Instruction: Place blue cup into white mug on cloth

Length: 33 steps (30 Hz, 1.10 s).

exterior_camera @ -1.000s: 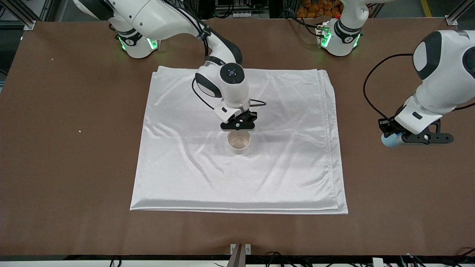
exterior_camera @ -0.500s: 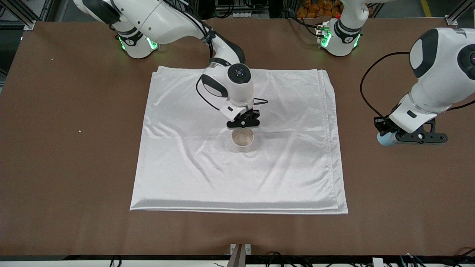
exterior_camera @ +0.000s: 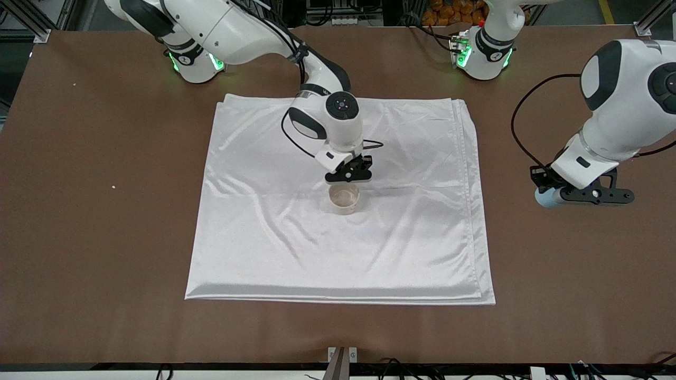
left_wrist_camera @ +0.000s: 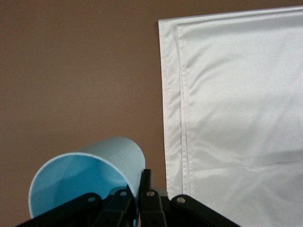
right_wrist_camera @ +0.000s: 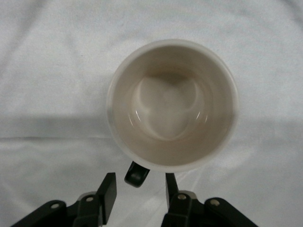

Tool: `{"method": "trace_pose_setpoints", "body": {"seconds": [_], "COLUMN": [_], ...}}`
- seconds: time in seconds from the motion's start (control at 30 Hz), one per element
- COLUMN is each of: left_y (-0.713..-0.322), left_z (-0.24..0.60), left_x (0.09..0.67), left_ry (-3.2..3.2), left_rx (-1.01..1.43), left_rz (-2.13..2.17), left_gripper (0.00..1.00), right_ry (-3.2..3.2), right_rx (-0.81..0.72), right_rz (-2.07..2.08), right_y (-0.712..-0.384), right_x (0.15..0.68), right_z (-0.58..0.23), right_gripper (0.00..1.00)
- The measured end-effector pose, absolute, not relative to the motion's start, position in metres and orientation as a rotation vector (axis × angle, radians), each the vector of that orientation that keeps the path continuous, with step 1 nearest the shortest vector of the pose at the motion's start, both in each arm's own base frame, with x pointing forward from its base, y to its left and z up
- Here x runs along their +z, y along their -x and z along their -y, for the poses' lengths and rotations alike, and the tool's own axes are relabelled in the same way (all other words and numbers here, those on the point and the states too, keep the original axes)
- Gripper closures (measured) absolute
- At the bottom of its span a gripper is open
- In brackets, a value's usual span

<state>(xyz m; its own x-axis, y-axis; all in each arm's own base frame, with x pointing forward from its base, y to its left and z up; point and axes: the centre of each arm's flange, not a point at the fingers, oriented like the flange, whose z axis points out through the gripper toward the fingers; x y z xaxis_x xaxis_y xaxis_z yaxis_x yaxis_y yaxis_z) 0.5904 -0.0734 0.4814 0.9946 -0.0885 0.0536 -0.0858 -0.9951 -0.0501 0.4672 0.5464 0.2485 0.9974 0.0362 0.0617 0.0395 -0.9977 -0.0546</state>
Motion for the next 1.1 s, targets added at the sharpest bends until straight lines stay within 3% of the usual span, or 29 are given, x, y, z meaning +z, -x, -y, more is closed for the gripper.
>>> {"method": "trace_pose_setpoints", "body": {"seconds": [0.23,0.3,0.37,0.87,1.1], "left_y": [-0.588,-0.587,-0.585,-0.567,-0.551], "left_z": [0.09,0.098,0.107,0.194,0.271], "left_x": [0.481,0.481,0.48,0.465,0.451], "left_ry": [3.092,3.092,3.093,3.091,3.107], "left_rx": [-0.084,-0.084,-0.082,-0.054,-0.038], "left_rz": [-0.171,-0.191,-0.214,-0.237,-0.212], "left_gripper": [0.96,0.96,0.96,0.96,0.96], "right_ry": [3.072,3.082,3.092,3.105,3.123], "right_rx": [-0.118,-0.12,-0.125,-0.164,-0.229], "right_rz": [0.048,0.042,0.036,-0.234,-0.263], "right_y": [-0.473,-0.476,-0.478,-0.506,-0.517], "right_x": [0.262,0.269,0.28,0.46,0.509], "right_z": [-0.547,-0.545,-0.543,-0.463,-0.389], "right_gripper": [0.2,0.06,0.01,0.0,0.0]}}
